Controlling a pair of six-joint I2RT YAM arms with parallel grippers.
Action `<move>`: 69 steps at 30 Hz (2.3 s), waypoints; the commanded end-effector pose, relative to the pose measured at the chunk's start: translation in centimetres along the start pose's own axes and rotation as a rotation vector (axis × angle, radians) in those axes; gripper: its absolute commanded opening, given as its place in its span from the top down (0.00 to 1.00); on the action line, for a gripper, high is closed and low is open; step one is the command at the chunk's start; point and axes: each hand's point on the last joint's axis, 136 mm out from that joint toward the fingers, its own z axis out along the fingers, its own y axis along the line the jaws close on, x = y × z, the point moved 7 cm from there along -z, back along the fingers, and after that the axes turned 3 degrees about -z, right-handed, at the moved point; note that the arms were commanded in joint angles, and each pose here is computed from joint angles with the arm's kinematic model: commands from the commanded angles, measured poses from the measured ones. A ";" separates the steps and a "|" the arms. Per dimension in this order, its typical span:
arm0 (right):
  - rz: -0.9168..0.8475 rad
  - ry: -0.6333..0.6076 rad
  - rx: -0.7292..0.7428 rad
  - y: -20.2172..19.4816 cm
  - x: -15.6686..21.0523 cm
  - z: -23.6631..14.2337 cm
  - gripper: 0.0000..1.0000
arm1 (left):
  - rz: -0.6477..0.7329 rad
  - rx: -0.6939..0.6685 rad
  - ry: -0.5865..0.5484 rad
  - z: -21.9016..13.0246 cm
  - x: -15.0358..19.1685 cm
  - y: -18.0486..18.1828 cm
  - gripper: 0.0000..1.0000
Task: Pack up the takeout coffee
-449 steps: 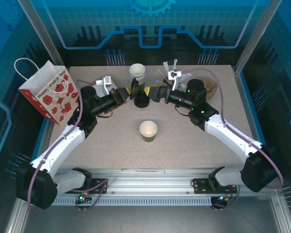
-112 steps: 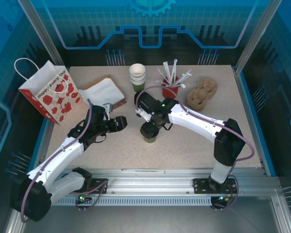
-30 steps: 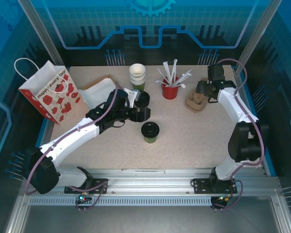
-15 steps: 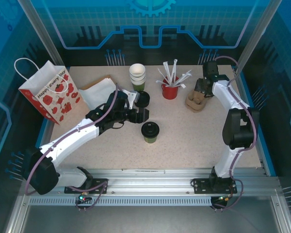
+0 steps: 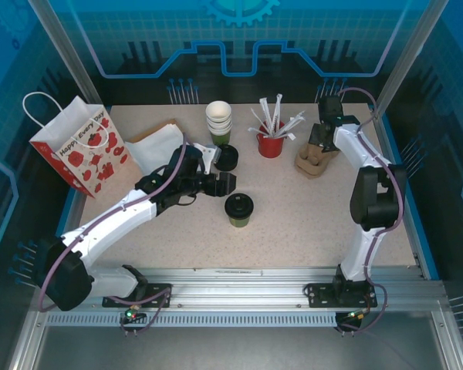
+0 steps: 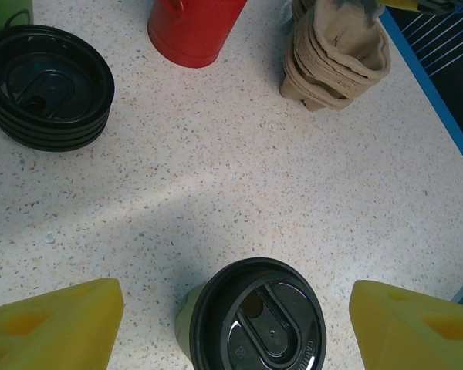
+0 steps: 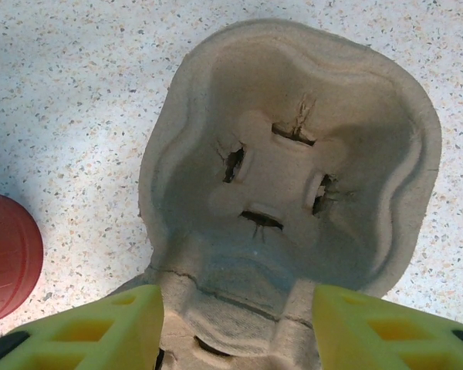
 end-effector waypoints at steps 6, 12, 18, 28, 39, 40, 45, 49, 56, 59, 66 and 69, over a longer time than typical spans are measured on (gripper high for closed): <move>0.009 0.022 0.025 0.5 0.1 1.1 0.49 | 0.023 -0.018 -0.002 -0.8 0.5 0.2 0.22; 0.010 0.029 0.024 0.6 0.1 1.5 0.51 | 0.021 -0.018 0.000 -0.6 0.7 0.3 0.21; 0.014 0.041 0.022 0.7 0.3 1.9 0.54 | 0.022 -0.018 0.004 -0.5 0.7 0.3 0.21; -0.015 0.047 0.041 2.0 0.3 1.8 0.56 | 0.016 -0.018 0.006 -0.4 0.9 0.5 0.22; -0.029 0.071 0.079 1.8 0.9 2.2 0.54 | 0.025 -0.026 -0.001 -0.7 1.1 0.6 0.22; -0.030 0.072 0.079 1.6 0.9 2.1 0.54 | 0.025 -0.028 0.000 -0.7 1.2 0.6 0.22; -0.040 0.078 0.066 0.9 0.9 1.6 0.58 | 0.026 -0.028 -0.001 -0.9 1.2 0.7 0.22; -0.071 0.093 0.040 0.4 0.9 1.1 0.60 | 0.027 -0.033 -0.006 -1.0 1.3 0.8 0.22; -0.127 0.146 -0.007 -0.4 1.2 0.9 0.61 | 0.024 -0.029 -0.003 -0.9 1.4 0.7 0.22; -0.153 0.163 0.000 -0.4 1.3 1.0 0.60 | 0.022 -0.028 -0.006 -0.9 1.3 0.7 0.22; -0.153 0.188 -0.020 -0.1 1.7 1.5 0.55 | 0.023 -0.028 -0.002 -0.8 1.3 0.6 0.22; -0.151 0.196 -0.017 0.1 1.9 1.8 0.54 | 0.021 -0.027 -0.001 -0.8 1.2 0.6 0.22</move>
